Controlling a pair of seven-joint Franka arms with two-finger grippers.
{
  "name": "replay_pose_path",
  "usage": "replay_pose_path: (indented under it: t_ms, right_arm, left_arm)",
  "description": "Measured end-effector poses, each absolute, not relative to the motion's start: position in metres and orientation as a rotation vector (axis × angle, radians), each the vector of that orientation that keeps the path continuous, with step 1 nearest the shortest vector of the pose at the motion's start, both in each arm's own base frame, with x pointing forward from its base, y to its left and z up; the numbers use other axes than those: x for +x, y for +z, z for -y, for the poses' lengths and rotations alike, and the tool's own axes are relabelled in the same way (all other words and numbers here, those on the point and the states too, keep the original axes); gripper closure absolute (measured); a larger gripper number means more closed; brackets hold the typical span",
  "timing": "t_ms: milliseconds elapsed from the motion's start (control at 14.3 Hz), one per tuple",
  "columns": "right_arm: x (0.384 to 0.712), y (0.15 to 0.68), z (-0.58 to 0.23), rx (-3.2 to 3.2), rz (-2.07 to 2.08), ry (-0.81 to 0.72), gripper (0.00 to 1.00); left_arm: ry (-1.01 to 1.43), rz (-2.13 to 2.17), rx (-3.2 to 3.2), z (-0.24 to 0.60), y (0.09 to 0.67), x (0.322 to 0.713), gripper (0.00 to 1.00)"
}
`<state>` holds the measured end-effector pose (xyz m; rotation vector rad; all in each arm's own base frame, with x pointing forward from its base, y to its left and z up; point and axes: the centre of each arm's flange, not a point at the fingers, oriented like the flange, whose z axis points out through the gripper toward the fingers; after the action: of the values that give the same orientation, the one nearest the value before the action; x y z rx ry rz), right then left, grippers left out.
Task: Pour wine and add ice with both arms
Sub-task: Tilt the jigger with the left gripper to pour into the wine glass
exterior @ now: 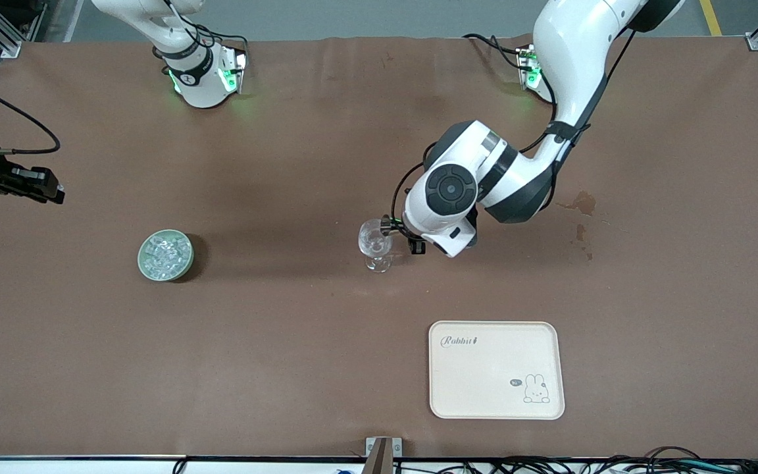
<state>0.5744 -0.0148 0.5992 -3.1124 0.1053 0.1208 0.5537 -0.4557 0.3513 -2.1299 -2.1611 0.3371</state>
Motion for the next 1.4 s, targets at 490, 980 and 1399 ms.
replay_pose_path:
  t_ms: [490, 980, 1399]
  right_arm:
    - [0.574, 0.599, 0.015, -3.112, -0.105, 0.121, 0.75]
    - [0.574, 0.599, 0.015, -3.112, -0.105, 0.121, 0.75]
    - [0.574, 0.599, 0.012, -3.109, -0.122, 0.124, 0.75]
  left_arm:
    - [0.317, 2.160, -2.131, 0.460, 0.354, 0.554, 0.78]
    - [0.492, 2.163, -2.208, 0.433, 0.380, 0.582, 0.78]
    - [0.766, 2.136, -2.362, 0.386, 0.415, 0.613, 0.78]
